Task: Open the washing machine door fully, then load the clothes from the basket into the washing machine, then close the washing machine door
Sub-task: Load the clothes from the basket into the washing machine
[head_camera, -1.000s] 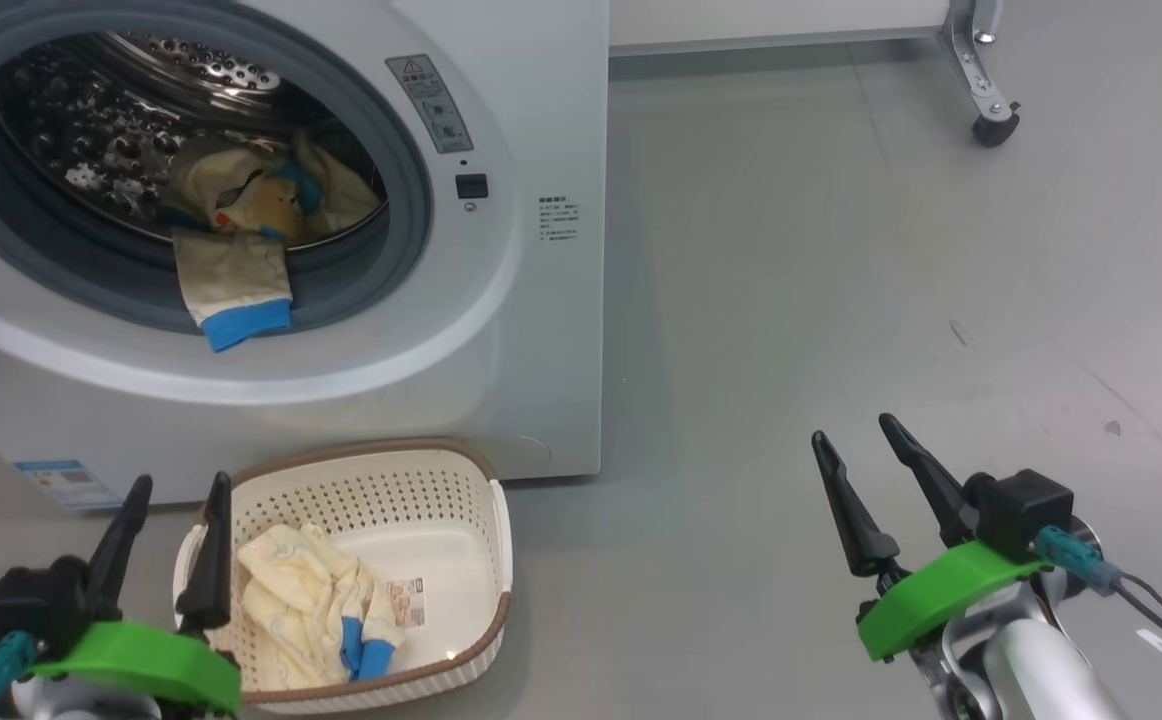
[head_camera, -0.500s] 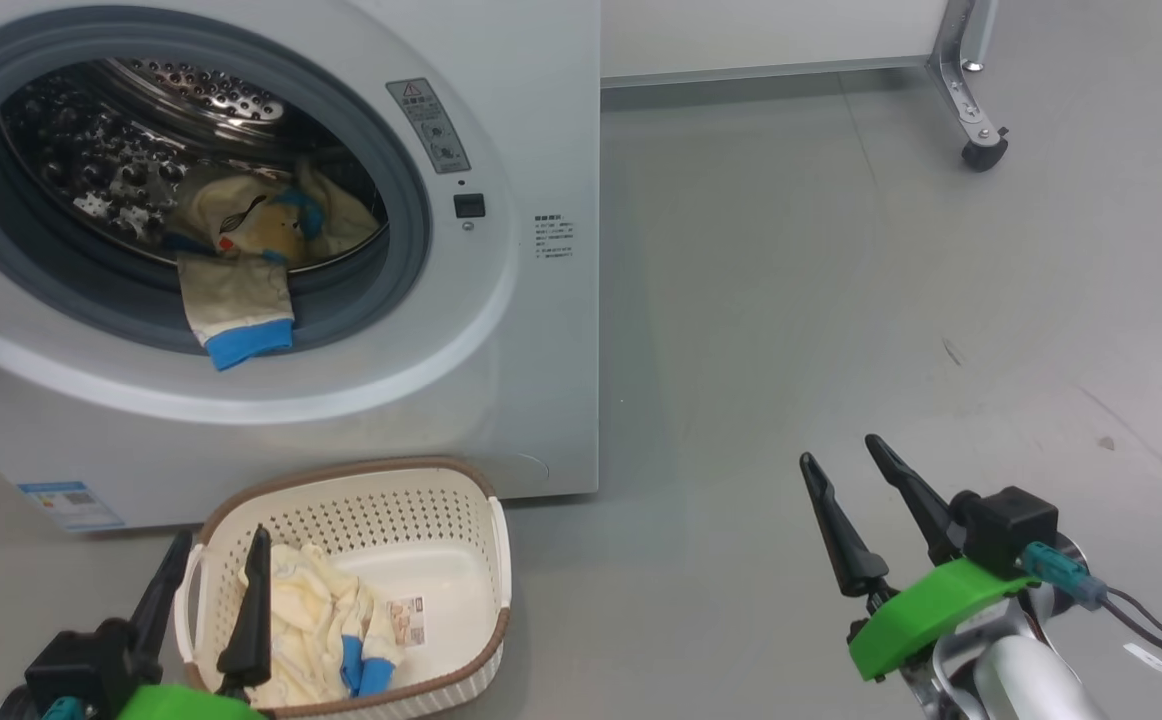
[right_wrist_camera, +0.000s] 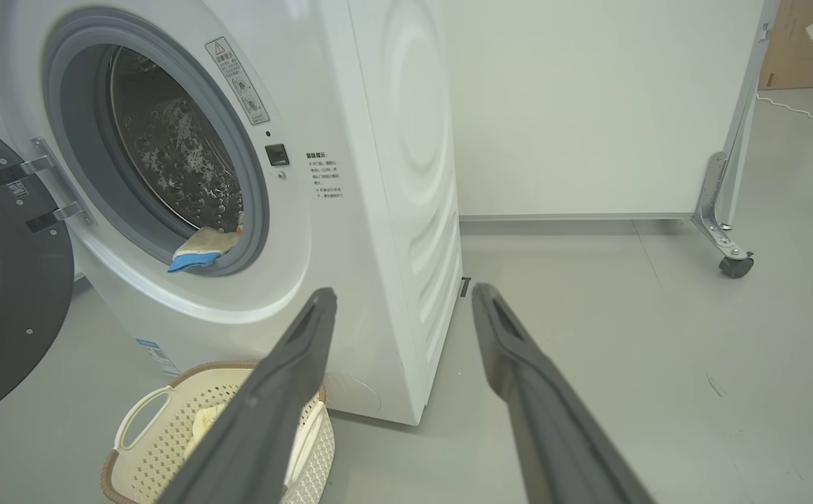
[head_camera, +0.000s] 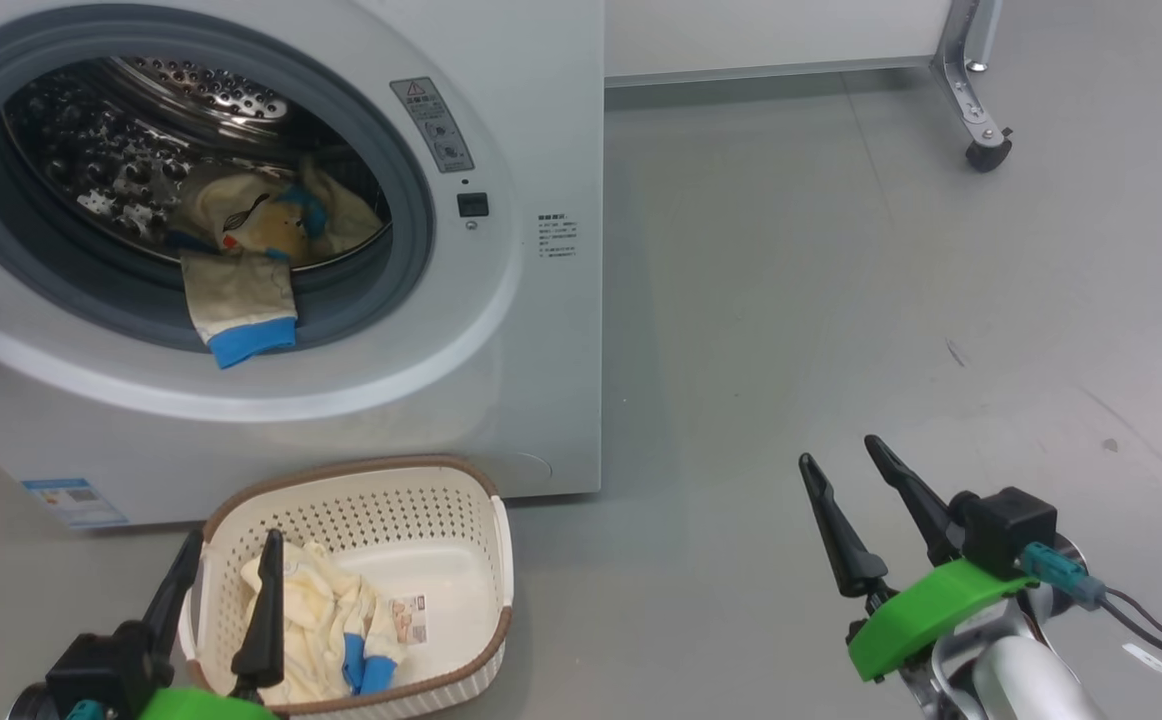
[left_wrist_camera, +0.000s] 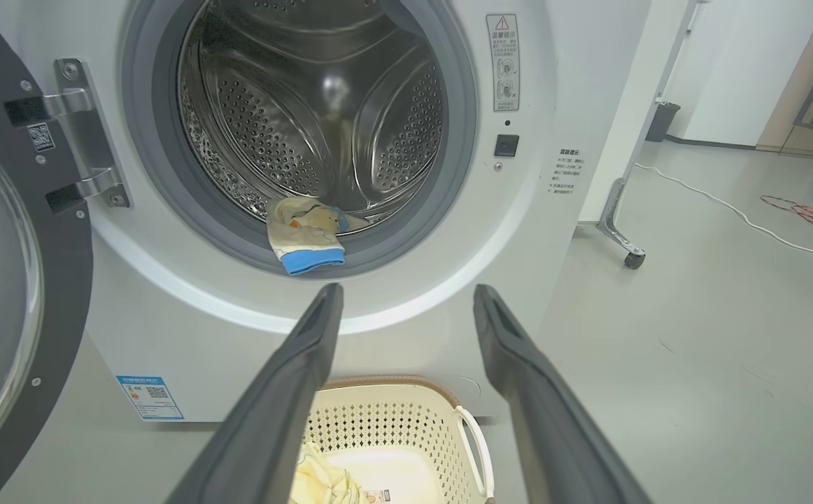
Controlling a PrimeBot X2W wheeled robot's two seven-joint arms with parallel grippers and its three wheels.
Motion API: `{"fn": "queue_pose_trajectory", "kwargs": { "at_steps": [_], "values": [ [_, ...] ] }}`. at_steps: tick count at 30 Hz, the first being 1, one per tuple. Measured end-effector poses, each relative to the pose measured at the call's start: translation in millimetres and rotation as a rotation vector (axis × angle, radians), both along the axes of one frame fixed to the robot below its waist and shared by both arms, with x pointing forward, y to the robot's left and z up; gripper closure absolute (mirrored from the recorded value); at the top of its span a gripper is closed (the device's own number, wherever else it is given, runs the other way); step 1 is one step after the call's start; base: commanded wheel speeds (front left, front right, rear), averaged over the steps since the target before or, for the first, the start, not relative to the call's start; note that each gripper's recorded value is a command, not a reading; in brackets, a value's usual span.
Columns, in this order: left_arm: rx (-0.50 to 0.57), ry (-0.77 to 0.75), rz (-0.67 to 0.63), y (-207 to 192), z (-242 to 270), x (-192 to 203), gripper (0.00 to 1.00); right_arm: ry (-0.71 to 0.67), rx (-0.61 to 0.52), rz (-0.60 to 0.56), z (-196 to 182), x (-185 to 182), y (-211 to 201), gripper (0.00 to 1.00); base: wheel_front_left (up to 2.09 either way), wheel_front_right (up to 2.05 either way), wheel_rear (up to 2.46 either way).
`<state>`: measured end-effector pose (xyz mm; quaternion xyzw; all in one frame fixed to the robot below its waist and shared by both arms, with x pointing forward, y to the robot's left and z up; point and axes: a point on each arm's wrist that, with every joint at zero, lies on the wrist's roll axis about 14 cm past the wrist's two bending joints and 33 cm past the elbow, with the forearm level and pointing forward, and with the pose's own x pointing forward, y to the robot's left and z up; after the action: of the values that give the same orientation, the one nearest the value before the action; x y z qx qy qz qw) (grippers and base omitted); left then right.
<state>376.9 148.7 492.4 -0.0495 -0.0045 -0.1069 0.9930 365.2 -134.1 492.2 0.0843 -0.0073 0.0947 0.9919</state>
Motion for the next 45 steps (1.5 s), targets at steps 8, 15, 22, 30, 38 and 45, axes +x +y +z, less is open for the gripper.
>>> {"fn": "queue_pose_trajectory", "kwargs": {
  "at_steps": [8,15,22,30,38,45],
  "values": [
    [-0.014,0.0,0.002,-1.3,-0.3,-0.6,0.0,0.002,0.0,0.005,-0.6,0.3,1.6,0.0,0.0,0.0,0.0],
    [-0.028,0.003,0.013,-1.1,-1.5,1.0,0.0,0.01,-0.001,0.008,-3.2,0.3,2.5,0.0,0.0,0.0,0.0],
    [-0.03,0.015,0.008,-3.3,-6.0,3.4,0.0,0.022,-0.001,0.001,-7.2,0.9,0.4,0.0,0.0,0.0,0.0],
    [-0.02,0.037,0.0,-6.0,-15.2,28.4,0.0,0.068,-0.006,0.007,-22.8,10.6,1.6,0.0,0.0,0.0,0.0],
    [0.009,0.065,-0.018,-4.2,-18.9,100.7,0.0,0.089,-0.03,0.037,-35.9,46.2,8.3,0.0,0.0,0.0,0.0],
    [0.064,0.135,-0.025,6.4,-35.7,163.2,0.0,0.136,-0.038,0.05,-60.5,69.2,10.6,0.0,0.0,0.0,0.0]
  ]
}}
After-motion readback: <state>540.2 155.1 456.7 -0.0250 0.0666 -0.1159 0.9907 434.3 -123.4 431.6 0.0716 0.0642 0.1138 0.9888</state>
